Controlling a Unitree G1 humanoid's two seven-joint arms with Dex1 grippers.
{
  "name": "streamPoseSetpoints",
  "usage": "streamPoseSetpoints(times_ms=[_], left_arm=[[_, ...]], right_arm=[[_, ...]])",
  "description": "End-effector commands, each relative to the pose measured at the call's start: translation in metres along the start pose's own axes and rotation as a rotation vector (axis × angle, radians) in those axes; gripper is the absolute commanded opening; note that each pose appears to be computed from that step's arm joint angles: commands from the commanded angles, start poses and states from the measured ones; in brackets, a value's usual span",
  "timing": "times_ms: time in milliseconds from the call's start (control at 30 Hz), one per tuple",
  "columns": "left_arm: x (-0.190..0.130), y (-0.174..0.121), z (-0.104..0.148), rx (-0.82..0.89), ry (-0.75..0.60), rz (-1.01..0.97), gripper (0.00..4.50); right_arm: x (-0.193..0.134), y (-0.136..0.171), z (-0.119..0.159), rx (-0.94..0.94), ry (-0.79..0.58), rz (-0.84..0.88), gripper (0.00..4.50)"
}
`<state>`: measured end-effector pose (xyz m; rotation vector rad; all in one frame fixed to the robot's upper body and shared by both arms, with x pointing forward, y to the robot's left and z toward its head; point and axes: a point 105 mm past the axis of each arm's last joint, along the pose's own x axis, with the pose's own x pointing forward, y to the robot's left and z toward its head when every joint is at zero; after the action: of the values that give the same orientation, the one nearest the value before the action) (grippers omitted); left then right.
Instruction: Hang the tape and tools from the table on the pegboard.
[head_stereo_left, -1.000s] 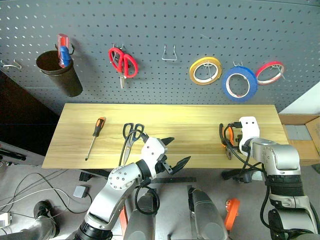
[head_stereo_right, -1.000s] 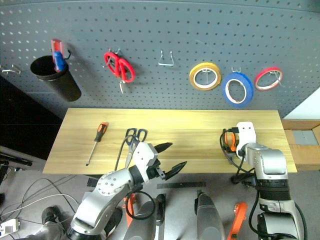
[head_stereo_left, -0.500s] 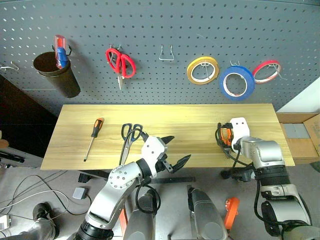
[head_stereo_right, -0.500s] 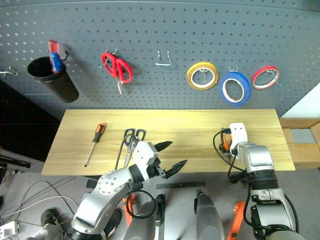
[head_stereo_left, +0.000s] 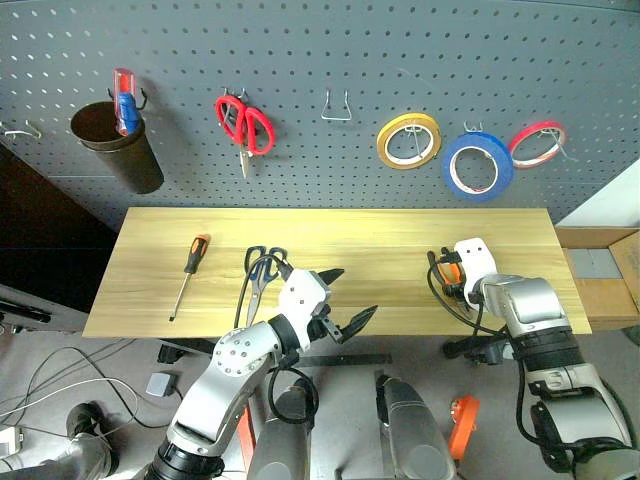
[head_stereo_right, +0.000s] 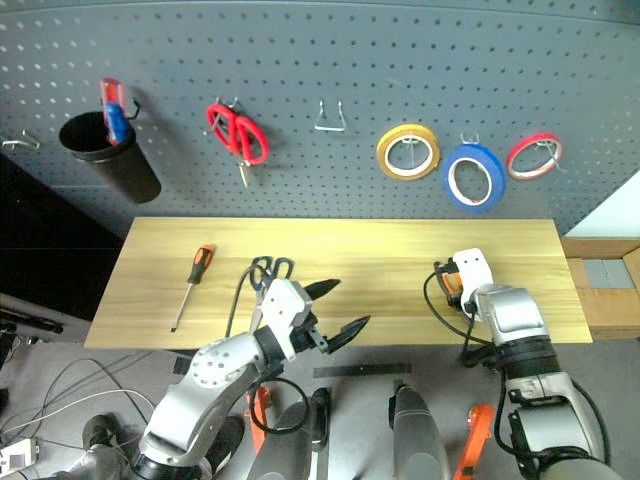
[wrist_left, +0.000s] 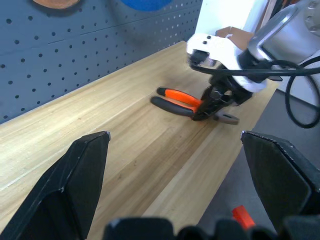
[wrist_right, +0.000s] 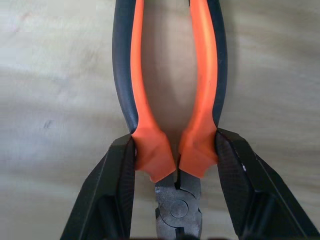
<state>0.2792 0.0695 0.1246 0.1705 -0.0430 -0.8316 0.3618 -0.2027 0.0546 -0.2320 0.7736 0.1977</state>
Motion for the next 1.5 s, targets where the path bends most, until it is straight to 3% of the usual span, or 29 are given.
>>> streamPoseSetpoints(times_ms=[33, 200, 400, 600, 767, 1167, 1300, 1400, 1500], left_arm=[[-0.014, 0.030, 0.034, 0.033, -0.125, 0.152, 4.50], [-0.038, 0.065, 0.061, 0.099, -0.181, 0.319, 4.50], [-0.052, 0.083, 0.077, 0.129, -0.199, 0.415, 4.50], [-0.052, 0.076, 0.058, 0.101, -0.151, 0.409, 4.50], [-0.049, 0.072, 0.055, 0.095, -0.146, 0.400, 4.50], [-0.037, 0.060, 0.044, 0.052, -0.144, 0.371, 4.50], [-0.040, 0.070, 0.060, 0.087, -0.221, 0.475, 4.50], [-0.049, 0.084, 0.087, 0.140, -0.324, 0.579, 4.50], [-0.042, 0.070, 0.114, 0.209, -0.438, 0.489, 4.50]], right_arm=[[-0.038, 0.027, 0.037, -0.105, -0.175, 0.186, 1.79], [-0.083, 0.071, 0.067, -0.249, -0.356, 0.436, 1.79], [-0.128, 0.117, 0.131, -0.290, -0.672, 0.633, 1.79], [-0.167, 0.139, 0.197, -0.280, -1.075, 0.661, 1.79], [-0.179, 0.150, 0.230, -0.313, -1.282, 0.622, 1.79], [-0.181, 0.163, 0.278, -0.296, -1.536, 0.429, 1.79], [-0.182, 0.158, 0.291, -0.272, -1.587, 0.363, 1.79], [-0.183, 0.157, 0.296, -0.265, -1.604, 0.349, 1.79], [-0.181, 0.158, 0.300, -0.261, -1.606, 0.344, 1.79]])
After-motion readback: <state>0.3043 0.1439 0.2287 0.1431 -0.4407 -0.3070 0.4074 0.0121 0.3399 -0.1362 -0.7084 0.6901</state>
